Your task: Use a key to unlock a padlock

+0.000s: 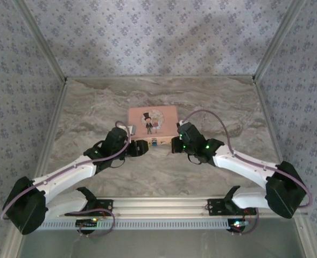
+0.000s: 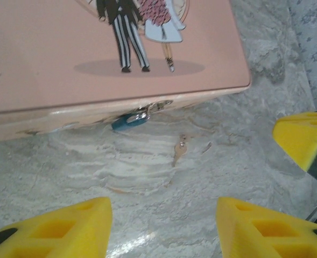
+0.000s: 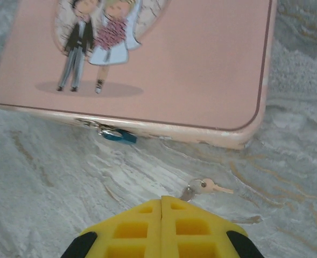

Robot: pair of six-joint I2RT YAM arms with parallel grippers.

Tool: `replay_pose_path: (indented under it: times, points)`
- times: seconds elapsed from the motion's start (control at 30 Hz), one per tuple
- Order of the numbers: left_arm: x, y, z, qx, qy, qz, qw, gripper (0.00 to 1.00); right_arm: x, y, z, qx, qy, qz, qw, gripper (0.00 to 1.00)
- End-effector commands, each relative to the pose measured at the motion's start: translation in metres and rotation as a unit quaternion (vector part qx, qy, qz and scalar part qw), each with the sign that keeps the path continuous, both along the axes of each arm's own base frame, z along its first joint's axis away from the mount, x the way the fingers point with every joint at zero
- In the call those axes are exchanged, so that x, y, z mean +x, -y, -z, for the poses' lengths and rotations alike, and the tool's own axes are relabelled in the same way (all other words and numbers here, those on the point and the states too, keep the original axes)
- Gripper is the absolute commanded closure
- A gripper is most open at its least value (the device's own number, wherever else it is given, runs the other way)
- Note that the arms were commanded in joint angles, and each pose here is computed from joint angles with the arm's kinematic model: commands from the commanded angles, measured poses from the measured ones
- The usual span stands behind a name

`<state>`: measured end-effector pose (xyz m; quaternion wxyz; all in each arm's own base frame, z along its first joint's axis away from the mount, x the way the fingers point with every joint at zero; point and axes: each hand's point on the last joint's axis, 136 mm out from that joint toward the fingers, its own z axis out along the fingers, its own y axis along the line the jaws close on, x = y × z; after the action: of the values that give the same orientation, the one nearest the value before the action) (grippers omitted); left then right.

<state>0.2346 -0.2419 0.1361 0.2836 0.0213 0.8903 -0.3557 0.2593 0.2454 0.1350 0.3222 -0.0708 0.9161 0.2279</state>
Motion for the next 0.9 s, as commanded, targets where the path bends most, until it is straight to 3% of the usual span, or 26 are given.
replay_pose_path:
  times: [0.0, 0.03, 0.13, 0.33, 0.5, 0.87]
  points:
    - [0.008, 0.014, -0.031, -0.03, 0.037, 0.016, 0.999, 0.46, -0.001, -0.002, -0.02, 0.015, 0.019, -0.027, 0.999, 1.0]
    - [0.009, 0.015, -0.034, -0.031, 0.04, 0.017, 0.999, 0.46, -0.001, -0.002, -0.021, 0.014, 0.016, -0.029, 0.999, 1.0]
    - [0.011, 0.017, -0.037, -0.032, 0.044, 0.018, 0.998, 0.45, 0.001, 0.003, -0.01, -0.013, 0.004, -0.022, 1.0, 0.85]
    - [0.01, 0.019, -0.03, -0.033, 0.03, 0.02, 0.999, 0.45, -0.002, -0.002, 0.042, -0.065, -0.039, -0.03, 0.997, 0.64]
    - [0.008, 0.017, -0.025, -0.036, 0.023, 0.016, 0.999, 0.45, 0.004, -0.009, 0.074, -0.106, -0.056, -0.035, 0.992, 0.63]
    - [0.005, 0.011, -0.019, -0.028, 0.02, 0.007, 0.999, 0.45, 0.015, -0.002, 0.102, -0.154, -0.098, 0.014, 0.983, 0.65]
